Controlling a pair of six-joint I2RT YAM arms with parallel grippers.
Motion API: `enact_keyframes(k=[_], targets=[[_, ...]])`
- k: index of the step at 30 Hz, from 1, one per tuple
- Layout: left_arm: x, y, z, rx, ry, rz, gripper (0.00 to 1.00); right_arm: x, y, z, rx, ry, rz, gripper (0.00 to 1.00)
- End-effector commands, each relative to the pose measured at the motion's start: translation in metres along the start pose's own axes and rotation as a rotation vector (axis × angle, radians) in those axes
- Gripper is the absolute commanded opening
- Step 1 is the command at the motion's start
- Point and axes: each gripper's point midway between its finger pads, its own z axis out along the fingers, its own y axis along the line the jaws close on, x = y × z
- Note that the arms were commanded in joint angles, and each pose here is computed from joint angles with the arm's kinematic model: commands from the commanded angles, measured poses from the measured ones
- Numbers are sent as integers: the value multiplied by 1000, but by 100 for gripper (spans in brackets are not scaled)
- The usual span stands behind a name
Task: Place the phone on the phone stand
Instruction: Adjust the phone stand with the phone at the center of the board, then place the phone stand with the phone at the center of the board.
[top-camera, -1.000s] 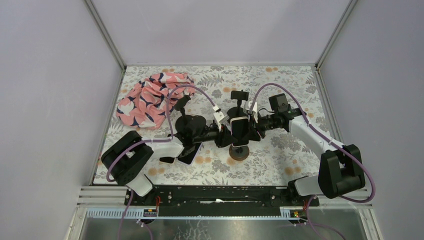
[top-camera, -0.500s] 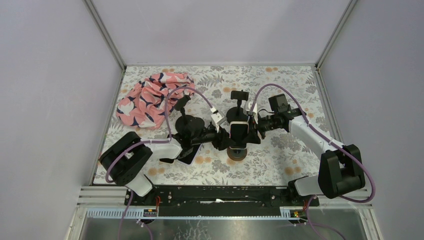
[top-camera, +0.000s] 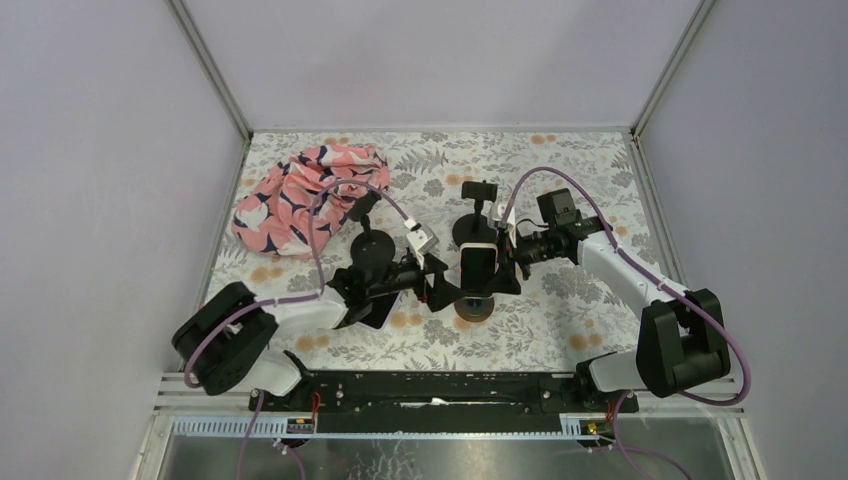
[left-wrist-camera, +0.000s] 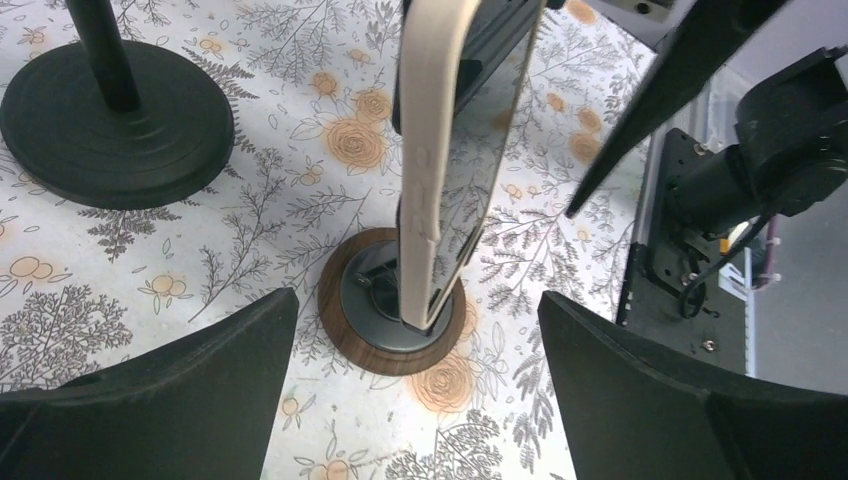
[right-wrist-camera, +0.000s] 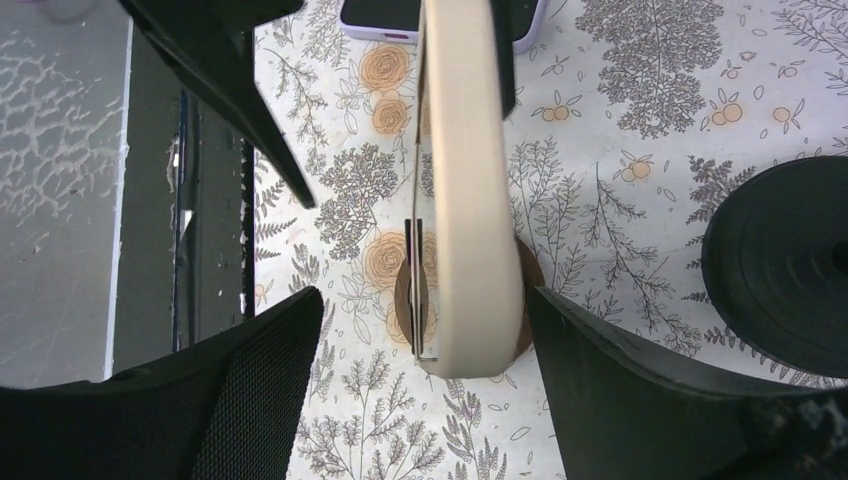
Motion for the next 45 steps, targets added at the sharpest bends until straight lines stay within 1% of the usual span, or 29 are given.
enact_keyframes(k=[1,3,6,12,17,20,23,25,29,36,39,42,45], targets=[[-13,-4,-15,-13,-62,29,99,-15,2,3,-8,-59,23,84],[-14,-6,-23,-23,-73,26,99,-15,-4,6,1,-76,52,84],[-15,-9,-34,-37,-94,18,99,-12,-9,12,-9,-84,90,79],[-22,-17,-57,-57,-155,7,99,-8,-2,18,-85,-108,89,61],[-28,-22,-70,-68,-179,12,99,-6,-3,20,-106,-100,91,39],[-32,-24,-76,-74,-194,12,99,-8,0,19,-124,-95,91,22],[-33,-26,-81,-77,-206,11,99,-9,2,17,-126,-87,81,10],[-34,-27,-83,-75,-207,14,99,-11,4,14,-122,-79,76,6],[-33,-28,-86,-79,-203,16,99,-17,6,-1,-94,-90,66,0],[-40,-33,-95,-81,-226,32,99,-12,-1,-49,68,-89,73,0],[-45,-36,-98,-74,-242,37,99,-15,-22,-80,192,-128,105,0],[-49,-39,-99,-62,-253,40,99,-20,-57,-117,356,-186,163,0],[-54,-43,-101,-49,-264,46,99,-31,-96,-154,525,-239,183,0]])
